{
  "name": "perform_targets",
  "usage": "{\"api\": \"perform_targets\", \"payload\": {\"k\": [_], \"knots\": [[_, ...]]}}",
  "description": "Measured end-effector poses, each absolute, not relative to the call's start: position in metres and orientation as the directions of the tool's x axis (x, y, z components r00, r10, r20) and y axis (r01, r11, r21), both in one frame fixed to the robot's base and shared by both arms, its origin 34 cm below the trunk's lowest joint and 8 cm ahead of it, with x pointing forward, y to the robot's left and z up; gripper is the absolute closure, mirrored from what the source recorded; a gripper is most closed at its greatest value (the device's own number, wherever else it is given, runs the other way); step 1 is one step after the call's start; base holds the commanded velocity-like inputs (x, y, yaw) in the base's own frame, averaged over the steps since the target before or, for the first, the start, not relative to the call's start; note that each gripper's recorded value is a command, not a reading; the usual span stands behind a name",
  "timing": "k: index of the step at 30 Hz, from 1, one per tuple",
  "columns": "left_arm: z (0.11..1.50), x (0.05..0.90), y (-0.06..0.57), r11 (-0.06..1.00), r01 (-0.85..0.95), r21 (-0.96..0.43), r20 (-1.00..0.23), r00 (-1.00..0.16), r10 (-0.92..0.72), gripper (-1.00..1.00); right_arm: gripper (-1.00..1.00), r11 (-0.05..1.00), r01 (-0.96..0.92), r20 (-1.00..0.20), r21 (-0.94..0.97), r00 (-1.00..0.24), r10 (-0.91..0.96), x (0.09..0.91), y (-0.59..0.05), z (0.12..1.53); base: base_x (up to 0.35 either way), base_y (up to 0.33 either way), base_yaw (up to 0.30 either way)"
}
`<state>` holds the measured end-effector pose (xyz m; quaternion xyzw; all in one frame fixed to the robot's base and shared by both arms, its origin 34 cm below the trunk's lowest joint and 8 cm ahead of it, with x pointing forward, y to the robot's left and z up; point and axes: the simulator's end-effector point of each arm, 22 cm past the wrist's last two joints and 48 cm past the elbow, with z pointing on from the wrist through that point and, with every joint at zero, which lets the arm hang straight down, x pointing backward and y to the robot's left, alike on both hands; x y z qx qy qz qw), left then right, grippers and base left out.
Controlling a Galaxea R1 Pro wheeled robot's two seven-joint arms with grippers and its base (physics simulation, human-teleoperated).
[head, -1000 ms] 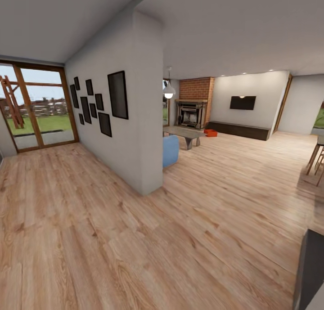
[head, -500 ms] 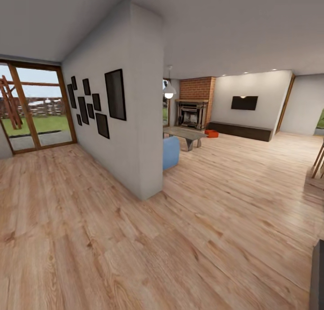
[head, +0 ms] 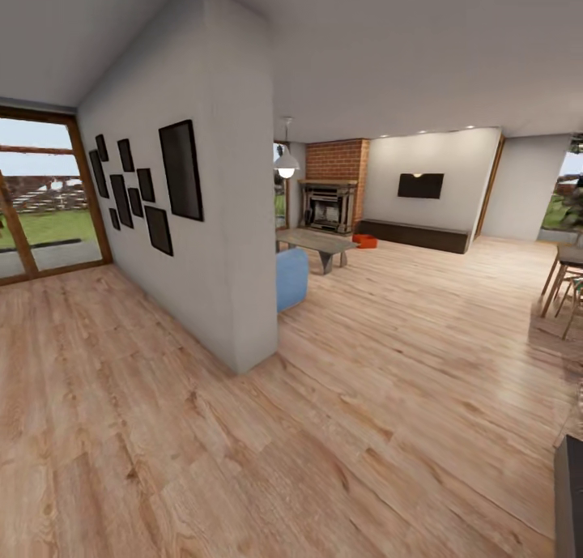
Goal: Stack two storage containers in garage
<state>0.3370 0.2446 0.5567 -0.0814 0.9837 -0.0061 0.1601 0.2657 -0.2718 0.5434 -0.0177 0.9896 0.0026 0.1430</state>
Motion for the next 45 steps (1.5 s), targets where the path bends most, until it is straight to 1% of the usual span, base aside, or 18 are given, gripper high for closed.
{"api": "perform_targets", "payload": {"k": [10, 38, 45], "knots": [[0.5568, 0.3372, 0.2441, 0.987, -0.159, -0.039, -0.315, -0.935, -0.163, -1.00, -1.00, 0.999, -0.035, -0.283, -0.002, -0.959, -0.034, 0.2657, -0.2717, 0.5434, 0.322, 0.000, -0.224], [0.5565, 0.3363, 0.2436, 0.987, -0.159, -0.039, -0.311, -0.936, -0.163, -1.00, -1.00, 0.999, -0.037, -0.283, -0.009, -0.958, -0.038, 0.2658, -0.2750, 0.5435, 0.322, 0.000, -0.010], [0.5566, 0.3366, 0.2435, 0.987, -0.159, -0.040, -0.312, -0.936, -0.163, -1.00, -1.00, 0.999, -0.034, -0.283, -0.008, -0.958, -0.035, 0.2658, -0.2748, 0.5435, 0.322, 0.000, -0.196]]}}
